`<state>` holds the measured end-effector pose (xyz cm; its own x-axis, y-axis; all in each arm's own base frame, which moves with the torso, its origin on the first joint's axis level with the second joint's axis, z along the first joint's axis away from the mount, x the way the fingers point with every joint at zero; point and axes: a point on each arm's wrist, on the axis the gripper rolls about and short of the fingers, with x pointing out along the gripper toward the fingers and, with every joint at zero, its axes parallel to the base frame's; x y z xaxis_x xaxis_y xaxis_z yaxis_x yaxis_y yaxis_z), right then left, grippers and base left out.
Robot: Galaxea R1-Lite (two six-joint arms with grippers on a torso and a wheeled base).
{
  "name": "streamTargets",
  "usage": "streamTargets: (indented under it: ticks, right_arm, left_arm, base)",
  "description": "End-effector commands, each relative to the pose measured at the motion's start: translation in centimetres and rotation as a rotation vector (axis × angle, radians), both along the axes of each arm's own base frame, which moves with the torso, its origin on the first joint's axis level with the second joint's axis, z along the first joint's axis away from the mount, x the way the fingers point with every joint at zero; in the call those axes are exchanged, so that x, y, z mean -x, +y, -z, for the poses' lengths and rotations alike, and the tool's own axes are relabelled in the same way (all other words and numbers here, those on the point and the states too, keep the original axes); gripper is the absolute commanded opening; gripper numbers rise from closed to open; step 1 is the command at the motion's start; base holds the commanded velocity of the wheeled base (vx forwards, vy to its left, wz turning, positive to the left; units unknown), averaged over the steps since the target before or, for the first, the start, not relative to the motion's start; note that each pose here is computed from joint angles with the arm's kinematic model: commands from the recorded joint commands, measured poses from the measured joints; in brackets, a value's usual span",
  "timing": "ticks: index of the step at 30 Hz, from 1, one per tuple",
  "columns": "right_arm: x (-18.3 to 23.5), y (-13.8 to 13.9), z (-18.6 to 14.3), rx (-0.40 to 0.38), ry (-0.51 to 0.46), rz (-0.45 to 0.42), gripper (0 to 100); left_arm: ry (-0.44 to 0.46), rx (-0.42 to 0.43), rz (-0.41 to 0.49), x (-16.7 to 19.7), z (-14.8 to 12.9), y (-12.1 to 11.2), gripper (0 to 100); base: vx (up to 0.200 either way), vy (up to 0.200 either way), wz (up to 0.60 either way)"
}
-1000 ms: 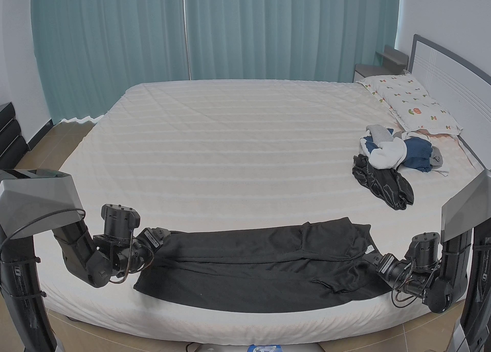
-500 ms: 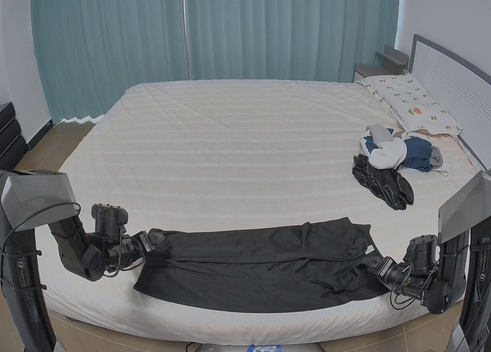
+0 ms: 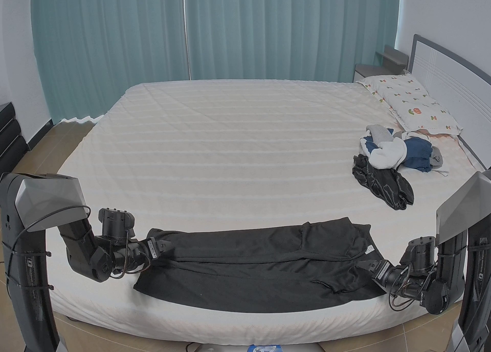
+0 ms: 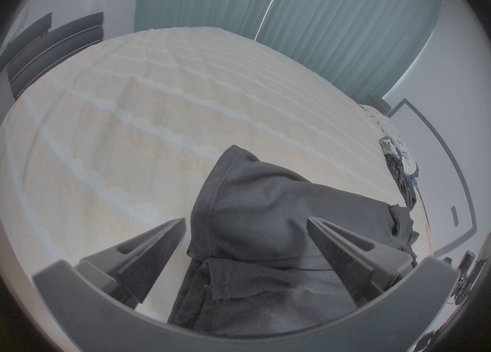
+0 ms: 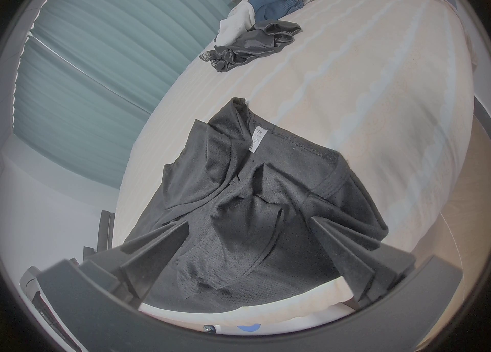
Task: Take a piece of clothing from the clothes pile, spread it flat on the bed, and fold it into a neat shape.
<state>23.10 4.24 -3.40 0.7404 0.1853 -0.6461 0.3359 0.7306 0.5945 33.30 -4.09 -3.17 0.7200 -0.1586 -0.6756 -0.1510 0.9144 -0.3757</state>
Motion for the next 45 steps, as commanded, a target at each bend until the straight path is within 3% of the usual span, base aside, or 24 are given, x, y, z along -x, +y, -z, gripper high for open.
streamTargets:
  ticks: [1,14,15,24,35,45]
  right_arm:
    - [0.0,0.1,0.0,-0.004,-0.01,-0.005,100]
    - [0.0,0.1,-0.2,-0.032,-0.009,-0.006,100]
    - [0.0,0.2,-0.2,-0.032,-0.009,-0.007,100]
    - [0.0,0.1,-0.3,-0.036,-0.012,-0.003,100]
    - [0.1,0.0,-0.6,-0.039,-0.017,0.002,100]
    - [0.2,-0.1,-0.6,-0.039,-0.016,0.003,100]
  left_arm:
    - [0.011,0.003,0.029,0.2,0.2,-0.1,100]
    - [0.055,-0.053,0.139,1.2,1.6,-0.4,100]
    - [0.053,-0.051,0.139,1.2,1.6,-0.4,0]
    - [0.058,-0.048,0.128,1.9,1.2,-0.1,0]
    - [-0.002,-0.046,0.047,2.2,-1.6,2.3,0]
    - [0.014,-0.042,-0.025,3.1,-1.7,4.6,0]
  base:
    - [0.0,0.0,0.0]
    - [0.0,0.0,0.0]
    - [0.0,0.0,0.0]
    - [0.0,0.0,0.0]
    - [0.0,0.0,0.0]
    - [0.0,0.0,0.0]
